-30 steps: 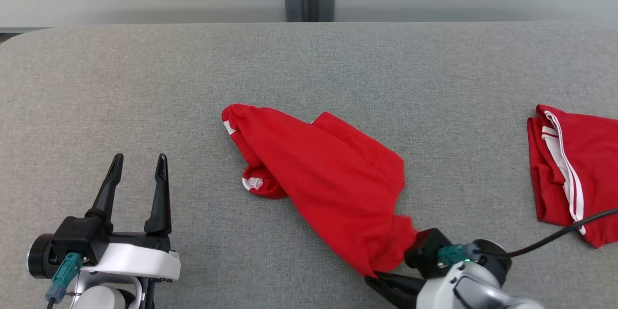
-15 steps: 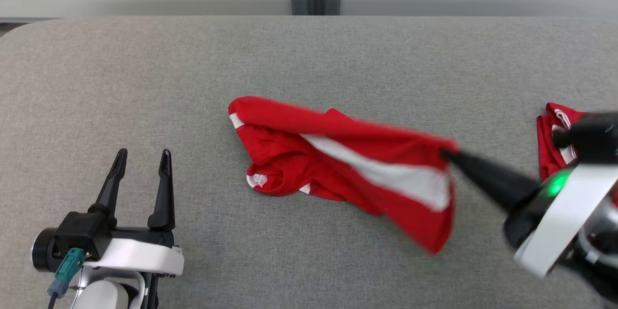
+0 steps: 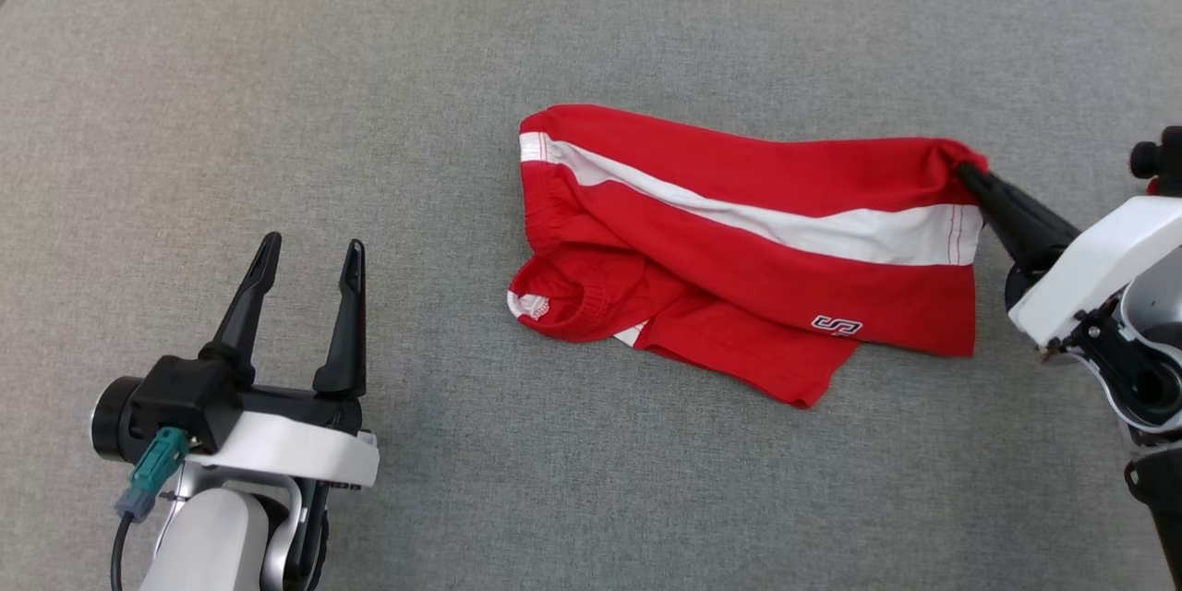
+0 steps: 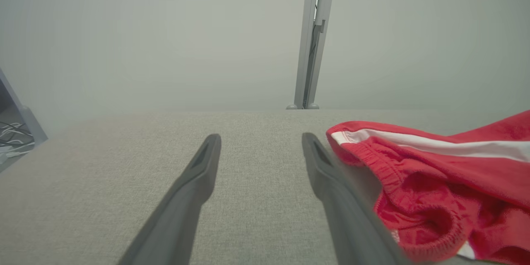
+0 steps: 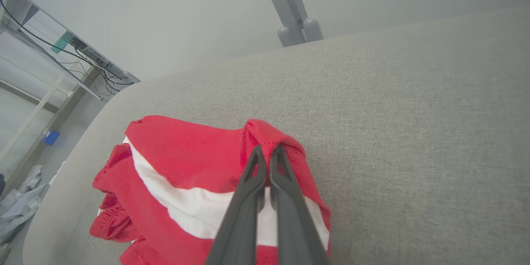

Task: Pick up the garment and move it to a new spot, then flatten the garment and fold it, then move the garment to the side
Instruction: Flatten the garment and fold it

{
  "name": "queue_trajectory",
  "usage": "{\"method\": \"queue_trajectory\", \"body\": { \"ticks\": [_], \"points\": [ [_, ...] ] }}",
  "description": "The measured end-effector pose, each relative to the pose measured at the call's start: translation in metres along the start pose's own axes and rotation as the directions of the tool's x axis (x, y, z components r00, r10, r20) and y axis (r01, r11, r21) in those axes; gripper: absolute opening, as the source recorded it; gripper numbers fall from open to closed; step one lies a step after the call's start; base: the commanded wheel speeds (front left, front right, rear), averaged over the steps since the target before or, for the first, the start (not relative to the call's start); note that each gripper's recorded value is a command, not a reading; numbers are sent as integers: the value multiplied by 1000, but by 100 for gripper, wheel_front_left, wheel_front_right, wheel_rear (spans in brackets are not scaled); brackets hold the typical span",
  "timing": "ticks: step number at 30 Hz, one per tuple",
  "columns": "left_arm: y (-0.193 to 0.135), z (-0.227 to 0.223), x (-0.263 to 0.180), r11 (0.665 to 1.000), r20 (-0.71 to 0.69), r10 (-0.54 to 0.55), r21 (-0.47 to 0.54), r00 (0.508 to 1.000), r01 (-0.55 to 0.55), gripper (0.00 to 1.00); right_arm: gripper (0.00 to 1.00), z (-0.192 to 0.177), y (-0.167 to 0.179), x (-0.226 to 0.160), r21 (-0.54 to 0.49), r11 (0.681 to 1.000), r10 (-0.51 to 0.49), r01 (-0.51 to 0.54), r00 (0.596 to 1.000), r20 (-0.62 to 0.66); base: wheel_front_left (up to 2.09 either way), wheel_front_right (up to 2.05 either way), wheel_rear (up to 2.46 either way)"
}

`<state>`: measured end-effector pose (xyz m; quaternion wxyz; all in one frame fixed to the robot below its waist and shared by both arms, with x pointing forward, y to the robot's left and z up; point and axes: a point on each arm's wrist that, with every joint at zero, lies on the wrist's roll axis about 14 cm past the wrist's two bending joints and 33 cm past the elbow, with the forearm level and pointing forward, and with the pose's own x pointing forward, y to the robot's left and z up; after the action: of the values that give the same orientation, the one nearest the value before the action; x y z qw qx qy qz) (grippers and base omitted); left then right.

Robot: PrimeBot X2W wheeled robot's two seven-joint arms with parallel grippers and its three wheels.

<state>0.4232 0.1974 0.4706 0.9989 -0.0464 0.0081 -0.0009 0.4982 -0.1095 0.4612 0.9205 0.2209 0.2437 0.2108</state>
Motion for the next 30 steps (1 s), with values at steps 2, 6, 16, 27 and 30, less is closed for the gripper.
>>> {"method": "queue_trajectory", "body": {
  "ticks": [2, 6, 16, 27, 30],
  "points": [
    [1, -4, 0, 1000, -10, -1, 2, 1000, 1, 100, 51, -2, -11, 8, -3, 1000, -31, 31, 999, 18, 0, 0, 0],
    [-1, -4, 4, 1000, -7, -6, 0, 1000, 6, 100, 100, 8, -27, 12, -26, 996, -82, 86, 990, 115, 0, 0, 0],
    [-1, 1, 8, 1000, 7, -13, 14, 1000, 13, 100, 100, 66, -61, -33, -108, 957, -187, 270, 855, 485, 0, 0, 0],
    [-6, 11, -5, 999, 27, -27, 32, 999, 26, 100, 100, 50, -11, -83, -276, 901, -114, 334, 798, 592, 0, 0, 0],
    [-6, 13, -12, 999, 25, -21, 36, 999, 20, 100, 100, 31, 0, -95, -294, 892, -125, 344, 812, 570, 0, 0, 0]
  ]
}}
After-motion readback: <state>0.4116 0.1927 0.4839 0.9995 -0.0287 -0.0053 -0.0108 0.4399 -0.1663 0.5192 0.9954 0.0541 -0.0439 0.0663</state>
